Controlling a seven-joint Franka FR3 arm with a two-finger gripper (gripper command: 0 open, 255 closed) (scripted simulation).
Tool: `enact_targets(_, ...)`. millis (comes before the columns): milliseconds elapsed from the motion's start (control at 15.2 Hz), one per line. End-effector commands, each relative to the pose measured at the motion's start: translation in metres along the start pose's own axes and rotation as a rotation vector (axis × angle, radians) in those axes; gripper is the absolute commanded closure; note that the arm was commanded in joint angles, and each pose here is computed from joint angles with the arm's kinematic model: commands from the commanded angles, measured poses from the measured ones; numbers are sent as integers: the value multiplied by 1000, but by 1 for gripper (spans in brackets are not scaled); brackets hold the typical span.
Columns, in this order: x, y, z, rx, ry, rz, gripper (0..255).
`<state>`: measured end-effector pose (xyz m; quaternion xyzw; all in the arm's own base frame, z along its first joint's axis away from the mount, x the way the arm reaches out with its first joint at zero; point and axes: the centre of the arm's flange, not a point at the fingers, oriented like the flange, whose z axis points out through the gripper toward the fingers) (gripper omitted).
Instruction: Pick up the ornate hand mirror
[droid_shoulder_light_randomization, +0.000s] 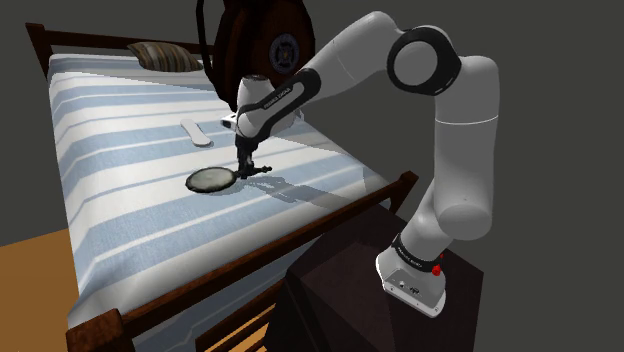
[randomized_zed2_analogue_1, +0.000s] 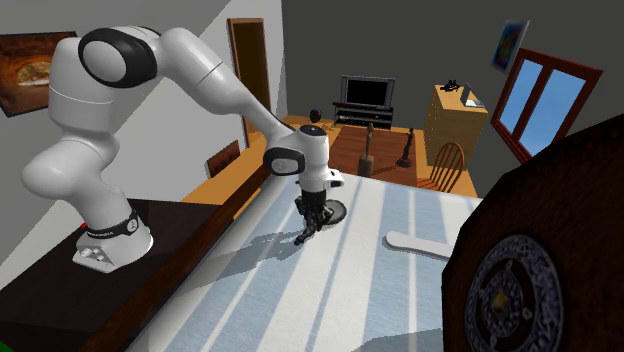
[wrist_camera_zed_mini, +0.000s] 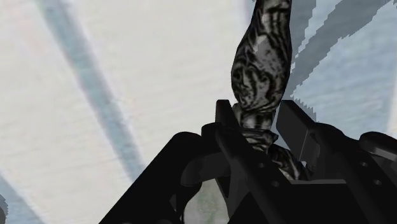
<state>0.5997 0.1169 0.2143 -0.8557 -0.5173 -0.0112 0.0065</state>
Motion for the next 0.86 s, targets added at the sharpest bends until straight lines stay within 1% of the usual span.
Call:
enact_targets(0,0,0,-10,0,0,0,255)
enact_targets(660,2,0,-63,0,0,0,255)
enact_targets(792,2,0,-64,0,0,0,255)
